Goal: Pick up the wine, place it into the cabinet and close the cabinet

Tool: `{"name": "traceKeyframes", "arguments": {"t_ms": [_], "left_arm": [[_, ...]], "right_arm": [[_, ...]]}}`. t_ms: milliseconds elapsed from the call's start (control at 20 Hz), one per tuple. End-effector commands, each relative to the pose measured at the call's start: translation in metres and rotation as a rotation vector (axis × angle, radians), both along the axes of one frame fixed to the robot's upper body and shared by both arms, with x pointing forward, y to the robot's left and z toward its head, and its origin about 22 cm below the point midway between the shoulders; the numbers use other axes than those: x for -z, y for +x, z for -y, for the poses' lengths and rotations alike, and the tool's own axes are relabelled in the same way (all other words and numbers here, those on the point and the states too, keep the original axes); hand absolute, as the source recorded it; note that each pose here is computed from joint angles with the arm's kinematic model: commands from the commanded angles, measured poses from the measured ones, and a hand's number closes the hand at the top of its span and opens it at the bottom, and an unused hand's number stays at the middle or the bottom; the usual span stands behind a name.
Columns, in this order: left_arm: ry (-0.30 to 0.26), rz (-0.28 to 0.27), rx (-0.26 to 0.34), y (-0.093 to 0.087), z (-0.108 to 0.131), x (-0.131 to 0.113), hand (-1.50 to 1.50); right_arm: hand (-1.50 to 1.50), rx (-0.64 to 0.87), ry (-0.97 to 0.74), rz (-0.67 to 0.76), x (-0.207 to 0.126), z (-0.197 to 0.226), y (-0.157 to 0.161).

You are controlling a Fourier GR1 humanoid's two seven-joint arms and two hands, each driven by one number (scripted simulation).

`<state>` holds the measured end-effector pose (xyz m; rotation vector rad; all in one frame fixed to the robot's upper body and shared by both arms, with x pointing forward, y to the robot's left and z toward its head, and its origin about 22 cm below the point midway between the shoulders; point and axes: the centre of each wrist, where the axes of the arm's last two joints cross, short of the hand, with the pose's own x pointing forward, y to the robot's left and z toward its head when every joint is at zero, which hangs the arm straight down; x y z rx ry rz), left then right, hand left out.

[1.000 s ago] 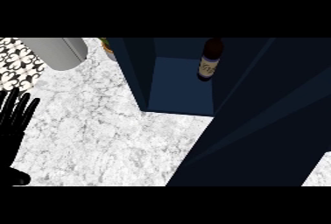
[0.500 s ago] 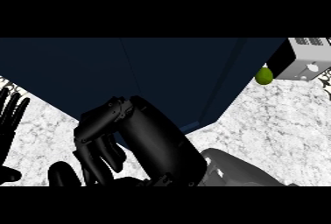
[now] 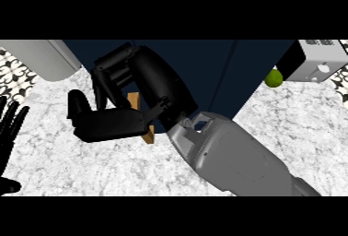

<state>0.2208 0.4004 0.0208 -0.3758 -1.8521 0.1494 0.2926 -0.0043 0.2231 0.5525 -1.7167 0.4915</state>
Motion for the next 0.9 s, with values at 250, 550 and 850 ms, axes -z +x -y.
{"name": "traceKeyframes", "arguments": {"t_ms": [250,550,850], "left_arm": [[0.01,0.001,0.001,-0.012,-0.004,-0.013,-1.5],[-0.002,0.015,0.027,0.007,-0.011,-0.01,-1.5],[-0.011,0.004,0.037,0.005,-0.003,-0.013,-1.5]], "right_arm": [[1.5,0.07,-0.016,-0.027,0.042,0.037,0.055],[1.5,0.095,-0.063,0.016,0.036,0.044,0.091],[1.5,0.135,-0.09,0.029,0.057,0.078,0.098]]}}
